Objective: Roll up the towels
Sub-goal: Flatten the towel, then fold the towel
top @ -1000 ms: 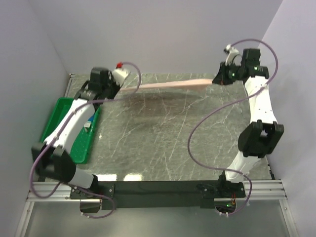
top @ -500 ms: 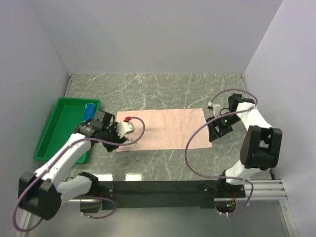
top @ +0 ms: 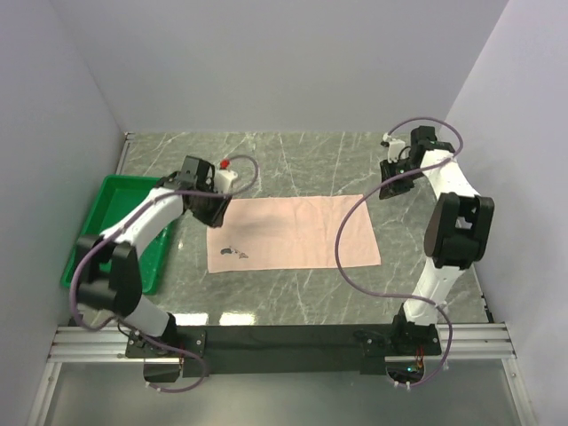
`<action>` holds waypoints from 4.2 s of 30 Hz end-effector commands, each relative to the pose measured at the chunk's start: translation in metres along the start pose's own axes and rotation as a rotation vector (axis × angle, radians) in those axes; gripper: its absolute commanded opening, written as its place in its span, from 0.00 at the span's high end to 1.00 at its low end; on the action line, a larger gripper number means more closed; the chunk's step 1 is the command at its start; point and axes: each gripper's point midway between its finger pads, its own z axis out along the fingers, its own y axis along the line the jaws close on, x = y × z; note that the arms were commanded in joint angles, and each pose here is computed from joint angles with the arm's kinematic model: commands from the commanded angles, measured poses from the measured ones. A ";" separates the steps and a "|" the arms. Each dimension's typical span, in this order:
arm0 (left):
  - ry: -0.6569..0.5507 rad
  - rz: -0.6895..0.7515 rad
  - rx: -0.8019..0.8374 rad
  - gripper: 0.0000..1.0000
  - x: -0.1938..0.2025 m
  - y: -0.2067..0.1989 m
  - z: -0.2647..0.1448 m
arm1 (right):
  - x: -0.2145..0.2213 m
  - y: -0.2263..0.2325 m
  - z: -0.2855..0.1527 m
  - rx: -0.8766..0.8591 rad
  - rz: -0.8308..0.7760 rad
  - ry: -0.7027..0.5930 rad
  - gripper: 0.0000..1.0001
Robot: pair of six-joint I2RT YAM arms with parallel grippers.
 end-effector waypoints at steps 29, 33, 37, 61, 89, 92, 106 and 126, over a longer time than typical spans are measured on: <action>0.086 -0.356 -0.188 0.78 -0.027 0.127 0.104 | -0.042 -0.032 0.115 0.258 0.091 0.080 0.90; 0.114 -0.373 -0.227 0.81 -0.018 0.143 0.105 | -0.045 -0.040 0.114 0.303 0.106 0.077 0.90; 0.098 -0.358 -0.222 0.83 -0.022 0.146 0.102 | -0.050 -0.035 0.113 0.279 0.119 0.061 0.87; 0.127 0.149 0.170 0.73 0.058 -0.056 0.007 | 0.098 0.057 -0.001 0.049 0.015 0.219 0.85; 0.311 0.122 0.054 0.85 0.108 -0.042 0.051 | 0.149 0.035 0.033 0.147 0.052 0.328 0.98; 0.316 0.118 0.058 0.85 0.111 -0.044 0.051 | 0.145 0.039 0.023 0.144 0.037 0.307 0.97; 0.362 0.136 0.035 0.88 0.128 -0.039 0.047 | 0.172 0.018 0.041 0.218 0.037 0.431 0.99; 0.461 0.226 0.072 0.84 0.164 -0.025 0.021 | 0.185 0.060 0.027 0.118 -0.016 0.476 0.95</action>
